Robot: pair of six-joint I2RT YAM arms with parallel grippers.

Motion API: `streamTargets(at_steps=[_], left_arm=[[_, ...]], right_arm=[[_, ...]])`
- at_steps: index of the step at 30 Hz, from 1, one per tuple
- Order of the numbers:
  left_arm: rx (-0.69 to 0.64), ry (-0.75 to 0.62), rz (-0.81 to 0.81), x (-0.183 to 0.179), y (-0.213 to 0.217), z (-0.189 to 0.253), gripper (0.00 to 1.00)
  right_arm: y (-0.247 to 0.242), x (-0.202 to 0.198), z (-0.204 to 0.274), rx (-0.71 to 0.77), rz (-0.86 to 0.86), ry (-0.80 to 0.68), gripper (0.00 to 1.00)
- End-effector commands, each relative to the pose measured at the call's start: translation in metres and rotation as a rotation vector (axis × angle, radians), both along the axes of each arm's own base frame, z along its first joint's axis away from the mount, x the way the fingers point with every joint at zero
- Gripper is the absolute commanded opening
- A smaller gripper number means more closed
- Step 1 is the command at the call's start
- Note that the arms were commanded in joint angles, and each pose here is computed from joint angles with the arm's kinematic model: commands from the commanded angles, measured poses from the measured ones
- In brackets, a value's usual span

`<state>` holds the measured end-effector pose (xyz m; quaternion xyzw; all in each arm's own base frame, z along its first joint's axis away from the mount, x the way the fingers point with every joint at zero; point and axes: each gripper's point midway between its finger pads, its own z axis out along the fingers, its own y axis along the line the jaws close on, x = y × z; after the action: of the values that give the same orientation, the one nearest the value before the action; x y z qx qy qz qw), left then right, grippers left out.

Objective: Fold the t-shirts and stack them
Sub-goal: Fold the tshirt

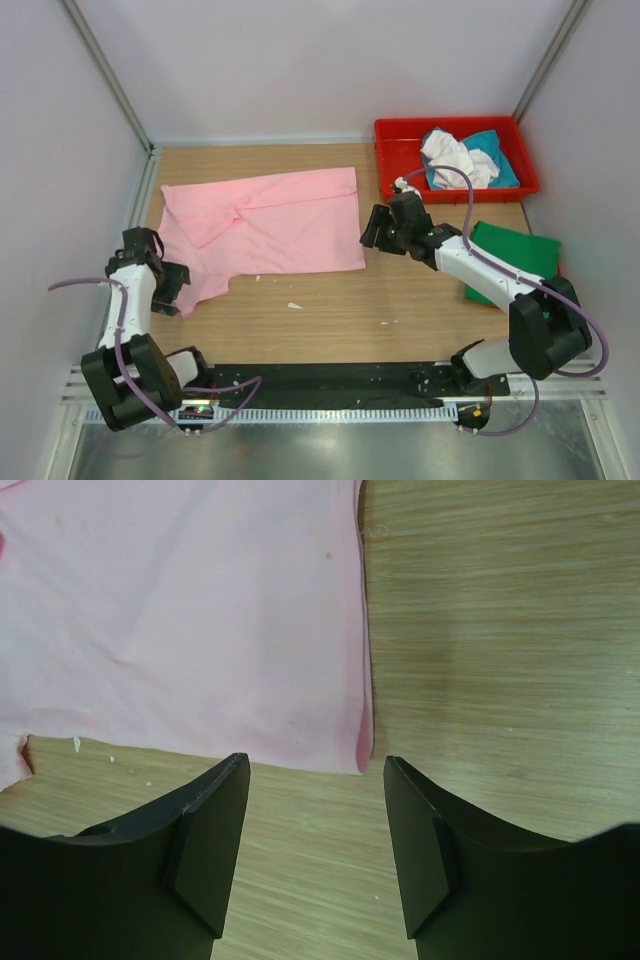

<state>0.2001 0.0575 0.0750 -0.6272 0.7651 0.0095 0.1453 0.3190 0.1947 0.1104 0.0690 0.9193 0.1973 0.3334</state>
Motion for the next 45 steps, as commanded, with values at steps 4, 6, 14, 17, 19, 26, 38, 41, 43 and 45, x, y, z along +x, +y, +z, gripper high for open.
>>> streamTargets(at_steps=[4,6,14,17,19,26,38,41,43,45], left_arm=[[0.038,-0.001,0.057,0.002,0.014,-0.023,0.69],[0.060,0.040,0.053,-0.001,0.020,-0.026,0.68],[0.091,0.090,0.067,-0.009,0.026,-0.043,0.64],[0.104,0.101,0.083,-0.013,0.029,-0.046,0.61],[0.109,0.101,0.082,-0.013,0.030,-0.047,0.59],[0.073,0.097,0.070,-0.010,0.025,-0.059,0.55],[0.064,0.102,0.063,-0.009,0.024,-0.069,0.38],[0.056,0.104,0.066,-0.010,0.023,-0.071,0.26],[0.056,0.104,0.066,-0.011,0.022,-0.071,0.19],[0.057,0.103,0.063,-0.013,0.021,-0.071,0.12]], right_arm=[[0.000,0.013,0.017,0.017,-0.029,-0.086,0.62],[-0.001,0.015,0.017,0.006,-0.033,-0.083,0.62],[0.002,0.024,0.017,-0.010,-0.029,-0.087,0.62],[0.000,0.026,0.013,-0.033,-0.032,-0.076,0.62],[0.000,0.027,0.013,-0.035,-0.035,-0.075,0.62],[0.003,0.031,0.009,-0.033,-0.034,-0.061,0.62],[0.004,0.029,0.004,-0.036,-0.039,-0.035,0.61],[0.002,0.024,-0.002,-0.034,-0.052,-0.006,0.61],[0.000,0.020,-0.008,-0.037,-0.064,0.019,0.61],[-0.003,0.013,-0.015,-0.034,-0.087,0.057,0.61]])
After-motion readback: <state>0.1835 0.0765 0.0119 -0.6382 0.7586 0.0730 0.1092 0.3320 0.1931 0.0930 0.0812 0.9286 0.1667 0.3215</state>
